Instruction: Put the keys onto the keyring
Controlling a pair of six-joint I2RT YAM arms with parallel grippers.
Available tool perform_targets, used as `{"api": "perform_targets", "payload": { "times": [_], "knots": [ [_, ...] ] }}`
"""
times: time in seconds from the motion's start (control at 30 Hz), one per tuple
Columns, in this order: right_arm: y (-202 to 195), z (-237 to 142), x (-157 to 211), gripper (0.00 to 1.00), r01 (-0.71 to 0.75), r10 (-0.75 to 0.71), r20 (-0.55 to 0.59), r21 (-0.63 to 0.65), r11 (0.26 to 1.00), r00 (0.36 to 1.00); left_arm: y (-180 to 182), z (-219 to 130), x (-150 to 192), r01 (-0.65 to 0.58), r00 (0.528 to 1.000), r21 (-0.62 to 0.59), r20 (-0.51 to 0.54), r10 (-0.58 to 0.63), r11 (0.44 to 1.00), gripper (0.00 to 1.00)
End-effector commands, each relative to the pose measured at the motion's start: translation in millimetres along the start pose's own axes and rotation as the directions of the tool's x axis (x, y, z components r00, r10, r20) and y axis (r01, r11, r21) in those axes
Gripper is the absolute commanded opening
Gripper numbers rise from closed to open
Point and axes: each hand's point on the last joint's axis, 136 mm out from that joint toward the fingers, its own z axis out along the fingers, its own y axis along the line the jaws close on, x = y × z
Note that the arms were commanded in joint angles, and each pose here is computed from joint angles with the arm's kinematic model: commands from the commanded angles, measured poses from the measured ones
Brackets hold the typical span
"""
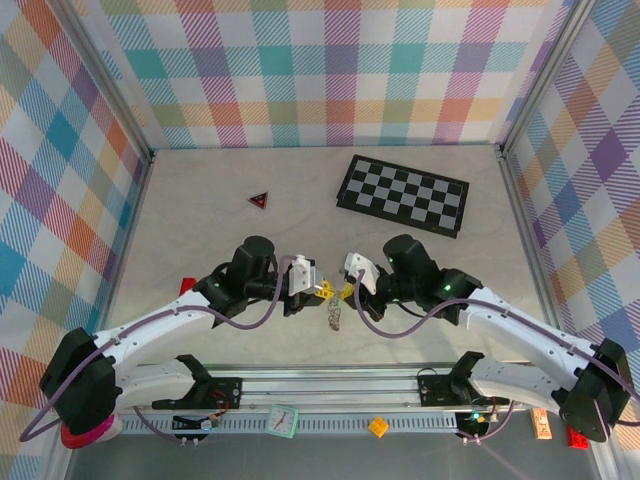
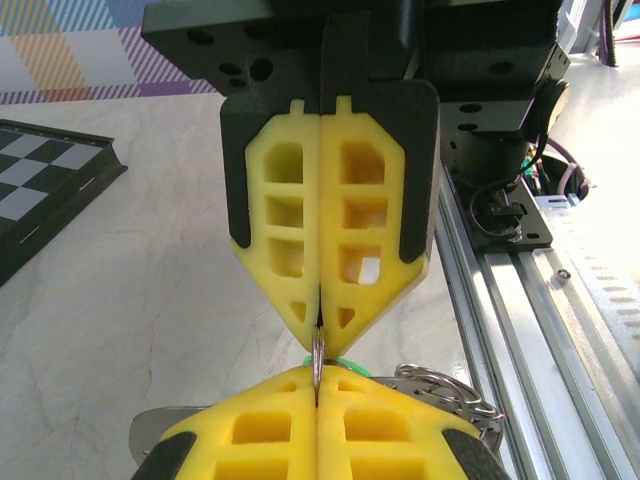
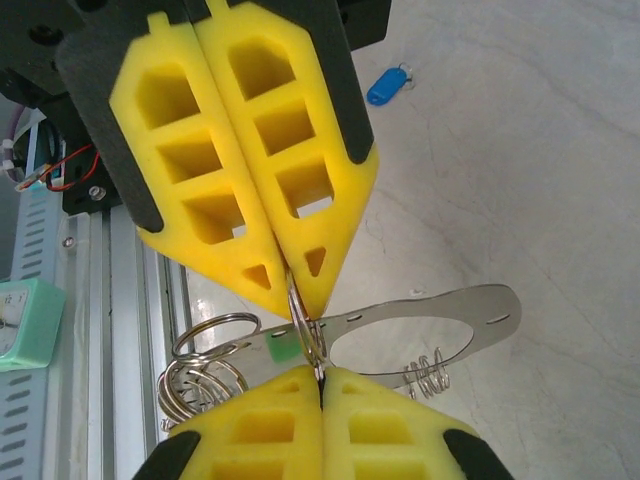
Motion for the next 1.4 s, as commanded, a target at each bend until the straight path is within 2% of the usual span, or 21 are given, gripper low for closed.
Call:
{"api": "perform_targets", "payload": {
  "times": [0.0, 0.07, 0.13, 0.27, 0.57, 0.87, 1.17, 1.2, 1.3, 1.37],
  "knots": [
    [2, 1, -8, 0.0, 0.006, -0.006, 0.029, -0.025, 1.0, 1.0, -8, -5, -25, -0.069, 0.993, 0.022, 0.099, 0.067, 0.997, 0.0],
    [1, -2, -10, 0.03, 0.014, -0.013, 0.044, -0.014, 1.0, 0.999, -8, -4, -24, -0.067, 0.993, 0.02, 0.098, 0.065, 0.998, 0.0],
    [0, -6, -11, 0.13, 0.027, -0.027, 0.064, 0.01, 1.0, 0.998, -8, -4, -22, -0.066, 0.993, 0.021, 0.095, 0.064, 0.998, 0.0],
    [-1, -12, -11, 0.23, 0.075, -0.08, 0.107, 0.048, 0.996, 0.991, -9, -4, -21, -0.059, 0.993, 0.023, 0.099, 0.056, 0.998, 0.0],
    [1, -12, -20, 0.26, 0.1, -0.106, 0.175, 0.045, 0.994, 0.979, -12, -5, -25, -0.044, 0.99, 0.031, 0.138, 0.039, 0.999, 0.0],
    [3, -5, -21, 0.21, 0.094, -0.095, 0.193, 0.015, 0.995, 0.977, -15, -5, -28, -0.046, 0.984, 0.046, 0.173, 0.037, 0.998, 0.0],
    [9, -3, -24, 0.0, 0.113, -0.105, 0.205, -0.027, 0.993, 0.973, -14, -6, -30, -0.037, 0.981, 0.035, 0.191, 0.029, 0.999, 0.0],
    [10, -5, -24, 0.0, 0.126, -0.119, 0.202, -0.022, 0.992, 0.972, -11, -6, -29, -0.031, 0.983, 0.018, 0.182, 0.027, 0.999, 0.02],
    [8, -9, -21, 0.0, 0.163, -0.161, 0.168, 0.0, 0.987, 0.972, -4, -7, -20, -0.021, 0.993, -0.028, 0.118, 0.024, 0.999, 0.19],
    [6, -10, -17, 0.0, 0.183, -0.183, 0.122, 0.011, 0.983, 0.975, 1, -7, -11, -0.011, 0.999, -0.059, 0.049, 0.014, 0.998, 0.21]
  ]
}}
